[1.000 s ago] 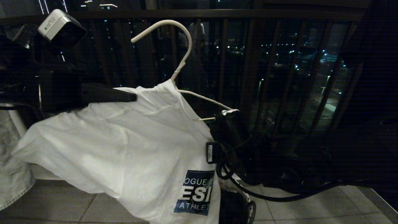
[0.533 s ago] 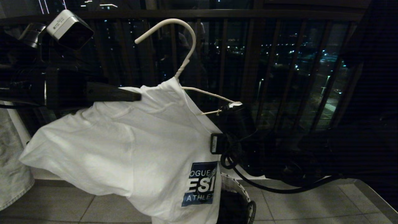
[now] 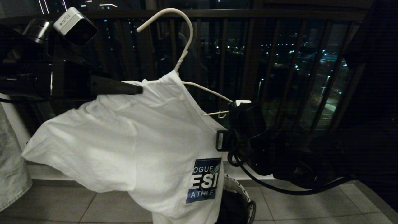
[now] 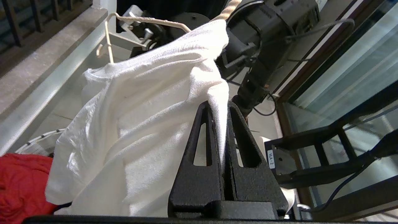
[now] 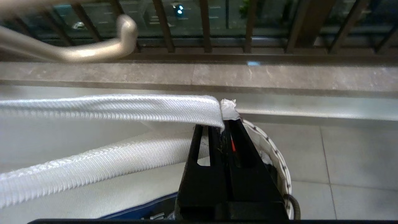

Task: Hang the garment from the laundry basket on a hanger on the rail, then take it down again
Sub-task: Hang the clothes on the clothes rack

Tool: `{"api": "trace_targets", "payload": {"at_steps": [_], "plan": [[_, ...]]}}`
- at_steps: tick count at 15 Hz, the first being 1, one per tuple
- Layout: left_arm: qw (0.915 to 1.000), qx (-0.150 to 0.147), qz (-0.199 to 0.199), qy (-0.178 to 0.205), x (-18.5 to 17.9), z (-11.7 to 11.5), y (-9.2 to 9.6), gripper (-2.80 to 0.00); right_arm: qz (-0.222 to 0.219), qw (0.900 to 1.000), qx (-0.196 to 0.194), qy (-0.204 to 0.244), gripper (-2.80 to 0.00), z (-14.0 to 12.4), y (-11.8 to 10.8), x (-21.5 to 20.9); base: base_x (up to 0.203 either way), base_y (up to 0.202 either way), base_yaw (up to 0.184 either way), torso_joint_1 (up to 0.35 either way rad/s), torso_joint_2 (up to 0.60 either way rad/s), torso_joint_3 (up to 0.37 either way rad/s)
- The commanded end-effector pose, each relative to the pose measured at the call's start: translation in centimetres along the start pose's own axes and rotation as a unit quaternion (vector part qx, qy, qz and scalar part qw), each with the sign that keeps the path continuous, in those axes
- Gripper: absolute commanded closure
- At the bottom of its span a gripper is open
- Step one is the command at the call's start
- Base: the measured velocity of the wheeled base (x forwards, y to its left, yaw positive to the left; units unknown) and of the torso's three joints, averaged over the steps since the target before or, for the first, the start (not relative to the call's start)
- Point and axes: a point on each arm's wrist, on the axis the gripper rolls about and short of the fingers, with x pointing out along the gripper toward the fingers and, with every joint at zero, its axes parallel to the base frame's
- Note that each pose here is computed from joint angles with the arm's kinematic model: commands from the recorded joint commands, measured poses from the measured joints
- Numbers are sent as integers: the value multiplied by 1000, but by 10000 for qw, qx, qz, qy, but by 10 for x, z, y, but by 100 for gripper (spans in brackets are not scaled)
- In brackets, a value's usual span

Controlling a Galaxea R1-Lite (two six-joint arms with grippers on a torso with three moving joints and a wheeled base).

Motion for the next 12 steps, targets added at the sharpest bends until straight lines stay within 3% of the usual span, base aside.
{"api": "trace_targets", "payload": {"at_steps": [1, 6, 12], "plan": [[9999, -147, -30, -7, 1, -1, 12, 0, 25, 9999, 61, -104, 0, 3, -1, -3, 0, 0, 0, 0, 0, 0], [9998, -204, -36, -4, 1, 0, 12, 0, 96, 9988, 269, -398, 0, 8, -2, -1, 0, 0, 0, 0, 0, 0], [9997, -250, -25, -18, 0, 3, 5, 0, -63, 9987, 299, -399, 0, 8, -11, 9, 0, 0, 0, 0, 0, 0]]}}
